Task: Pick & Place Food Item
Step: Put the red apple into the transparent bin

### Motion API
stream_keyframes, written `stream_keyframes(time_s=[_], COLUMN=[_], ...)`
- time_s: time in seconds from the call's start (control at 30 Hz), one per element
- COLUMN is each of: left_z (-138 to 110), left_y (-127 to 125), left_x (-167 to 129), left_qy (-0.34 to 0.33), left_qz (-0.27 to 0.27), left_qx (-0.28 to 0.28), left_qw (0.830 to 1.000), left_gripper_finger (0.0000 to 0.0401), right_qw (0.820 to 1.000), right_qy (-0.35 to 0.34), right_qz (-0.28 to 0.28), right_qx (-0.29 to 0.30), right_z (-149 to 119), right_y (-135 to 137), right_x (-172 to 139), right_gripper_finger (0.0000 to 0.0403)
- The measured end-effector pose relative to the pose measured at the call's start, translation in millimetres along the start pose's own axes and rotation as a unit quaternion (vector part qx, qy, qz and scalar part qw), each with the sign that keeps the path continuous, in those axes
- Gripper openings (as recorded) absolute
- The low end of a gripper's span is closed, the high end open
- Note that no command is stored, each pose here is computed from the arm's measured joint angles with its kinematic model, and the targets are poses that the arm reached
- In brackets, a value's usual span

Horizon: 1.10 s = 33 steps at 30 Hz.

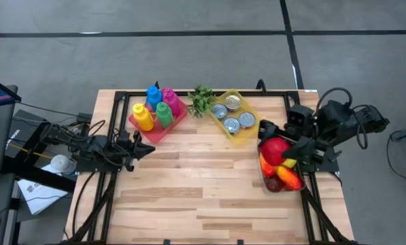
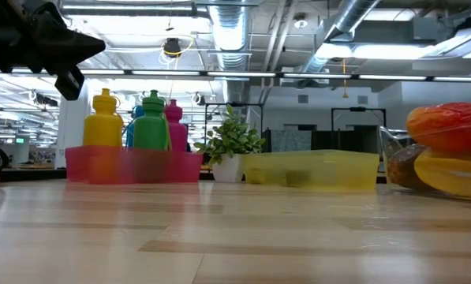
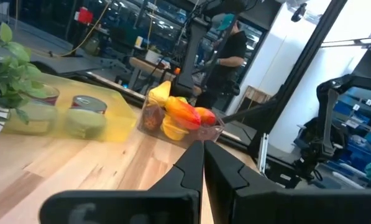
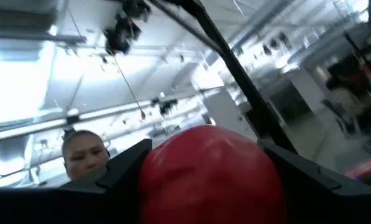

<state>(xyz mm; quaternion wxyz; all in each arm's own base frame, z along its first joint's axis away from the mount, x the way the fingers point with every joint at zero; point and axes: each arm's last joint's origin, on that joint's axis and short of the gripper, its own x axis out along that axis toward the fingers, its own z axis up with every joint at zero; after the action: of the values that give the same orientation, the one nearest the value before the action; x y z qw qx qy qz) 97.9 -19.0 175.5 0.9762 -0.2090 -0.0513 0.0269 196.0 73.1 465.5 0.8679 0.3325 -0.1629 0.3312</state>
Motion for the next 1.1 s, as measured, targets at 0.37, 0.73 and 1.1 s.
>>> stream_keyframes(time_s=[0.37, 0.73, 1.1], left_z=[-3.9, -6.9, -6.8], left_y=[0.6, 1.0, 1.0], left_x=[2.4, 4.4, 4.4], left_qy=[0.018, 0.033, 0.032], left_qz=[0.007, 0.013, 0.013], left_qx=[0.008, 0.014, 0.013], left_qw=[1.000, 0.999, 0.999], left_gripper_finger=[0.0002, 0.0002, 0.0002], right_qw=[0.829, 0.579, 0.481], right_qy=[0.248, 0.288, 0.341], right_qz=[-0.479, -0.748, -0.799], right_qx=[0.146, 0.148, 0.120], right_z=[-59.7, -86.8, -123.8], right_y=[-24.4, -31.2, -58.9], right_x=[-73.6, -133.6, -158.8], right_gripper_finger=[0.0270, 0.0270, 0.0303])
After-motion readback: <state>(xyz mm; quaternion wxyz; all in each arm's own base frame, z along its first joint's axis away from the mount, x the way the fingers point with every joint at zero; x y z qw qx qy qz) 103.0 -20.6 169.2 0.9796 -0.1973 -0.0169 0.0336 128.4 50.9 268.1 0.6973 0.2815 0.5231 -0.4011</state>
